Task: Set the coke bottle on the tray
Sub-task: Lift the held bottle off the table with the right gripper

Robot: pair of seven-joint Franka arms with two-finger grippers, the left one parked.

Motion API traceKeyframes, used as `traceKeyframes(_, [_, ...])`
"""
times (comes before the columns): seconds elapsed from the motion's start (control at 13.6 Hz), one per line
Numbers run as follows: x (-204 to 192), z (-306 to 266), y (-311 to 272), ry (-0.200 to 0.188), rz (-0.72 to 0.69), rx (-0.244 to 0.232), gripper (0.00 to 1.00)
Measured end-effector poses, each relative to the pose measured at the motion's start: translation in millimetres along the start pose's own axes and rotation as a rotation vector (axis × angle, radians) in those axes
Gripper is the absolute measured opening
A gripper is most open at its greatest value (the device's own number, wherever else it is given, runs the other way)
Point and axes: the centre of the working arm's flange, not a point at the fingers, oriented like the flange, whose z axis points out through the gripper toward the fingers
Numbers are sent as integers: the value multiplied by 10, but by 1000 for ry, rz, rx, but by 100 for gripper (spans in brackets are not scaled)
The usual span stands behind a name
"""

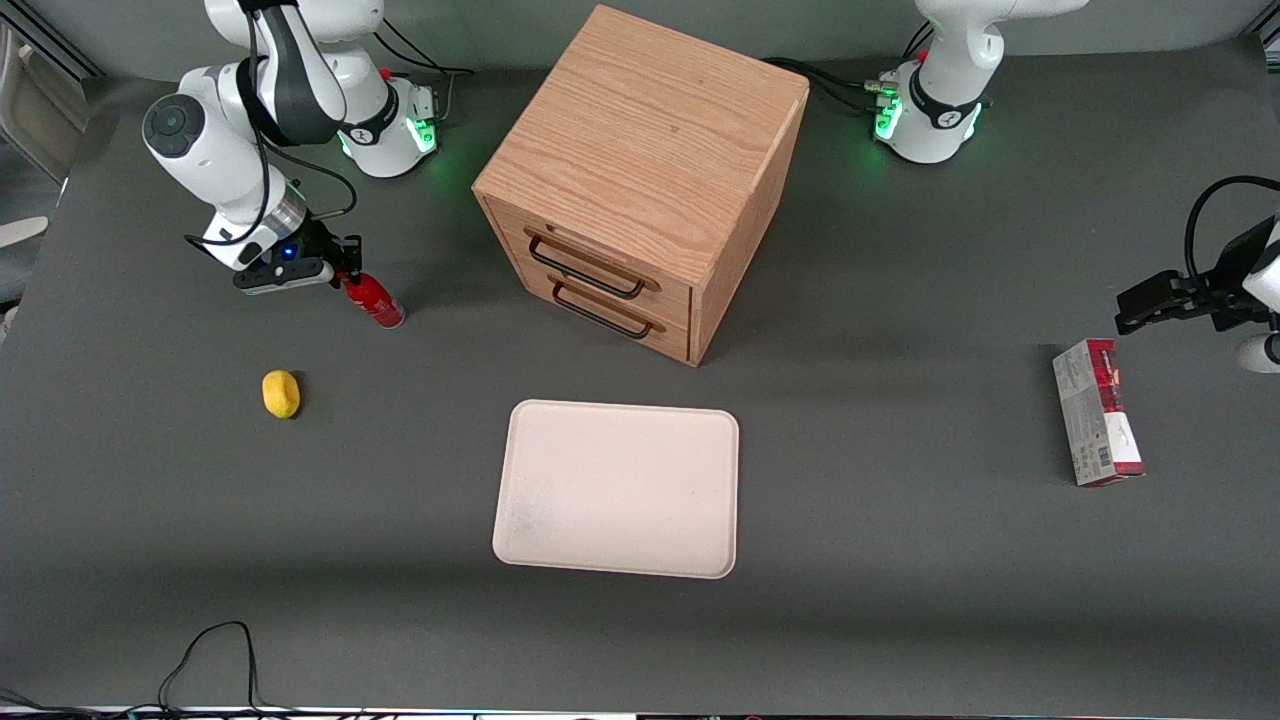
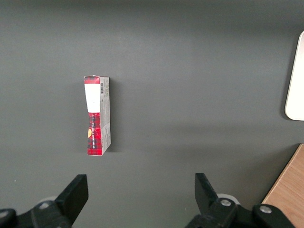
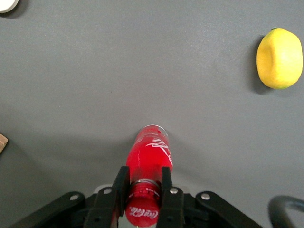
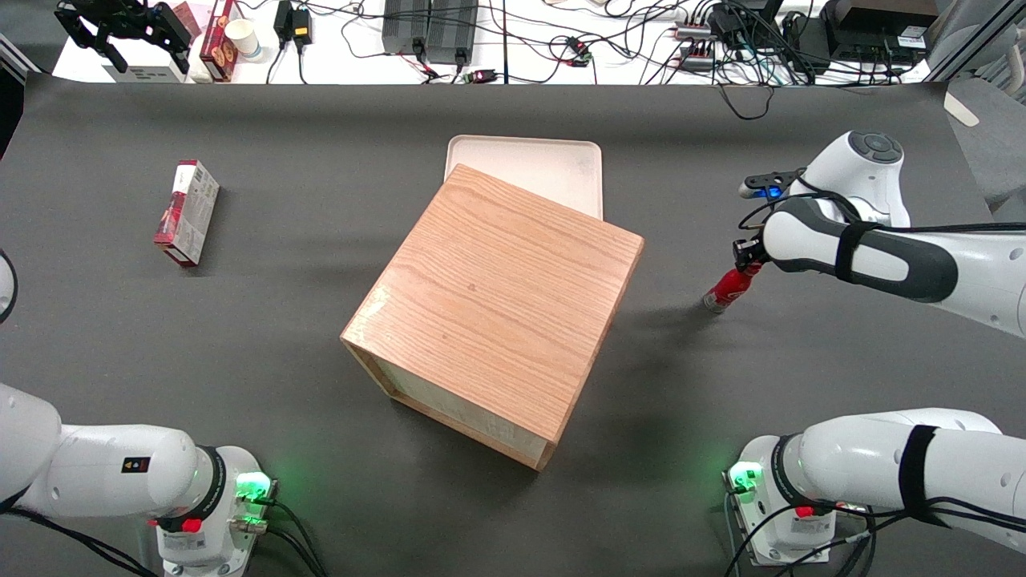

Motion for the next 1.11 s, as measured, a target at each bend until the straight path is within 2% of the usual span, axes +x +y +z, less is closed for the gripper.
traceKeyframes(0.37, [122, -166, -2, 15, -1, 1, 31])
traceKeyframes(0.52, [333, -548, 6, -3, 2, 7, 31])
traceKeyframes(0.59, [468, -836, 16, -16, 5, 11, 31])
traceKeyframes(0.89, [1153, -2066, 60, -121, 12, 2, 31])
traceKeyframes(1.11, [1730, -2442, 130, -179, 17, 5, 31])
